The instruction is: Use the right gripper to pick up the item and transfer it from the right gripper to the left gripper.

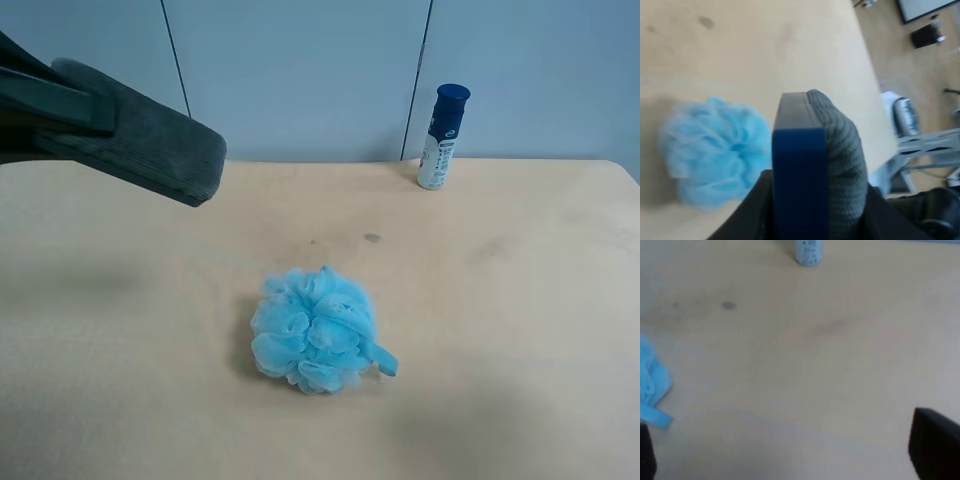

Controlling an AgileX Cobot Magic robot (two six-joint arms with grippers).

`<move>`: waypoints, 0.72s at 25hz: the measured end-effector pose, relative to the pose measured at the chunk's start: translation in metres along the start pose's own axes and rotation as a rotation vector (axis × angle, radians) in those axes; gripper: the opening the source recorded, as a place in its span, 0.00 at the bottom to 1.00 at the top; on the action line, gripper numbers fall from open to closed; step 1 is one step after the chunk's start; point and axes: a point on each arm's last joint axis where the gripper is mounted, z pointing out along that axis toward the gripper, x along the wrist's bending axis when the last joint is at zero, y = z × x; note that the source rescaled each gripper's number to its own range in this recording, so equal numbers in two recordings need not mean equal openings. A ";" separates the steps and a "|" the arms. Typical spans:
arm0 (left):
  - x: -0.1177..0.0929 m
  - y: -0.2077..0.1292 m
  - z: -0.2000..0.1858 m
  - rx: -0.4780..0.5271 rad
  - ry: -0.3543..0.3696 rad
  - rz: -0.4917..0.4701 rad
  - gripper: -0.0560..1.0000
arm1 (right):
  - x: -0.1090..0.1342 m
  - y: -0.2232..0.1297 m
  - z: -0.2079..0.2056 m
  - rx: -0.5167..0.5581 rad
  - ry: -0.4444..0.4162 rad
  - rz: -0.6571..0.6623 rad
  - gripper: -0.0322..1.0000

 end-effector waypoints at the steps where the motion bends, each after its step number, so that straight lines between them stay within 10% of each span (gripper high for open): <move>1: 0.002 0.005 0.002 0.009 0.018 0.011 0.05 | 0.000 0.000 0.000 0.000 0.000 0.000 1.00; 18: 0.098 0.040 0.077 0.087 0.284 -0.104 0.05 | 0.000 0.000 0.000 0.000 0.000 0.000 1.00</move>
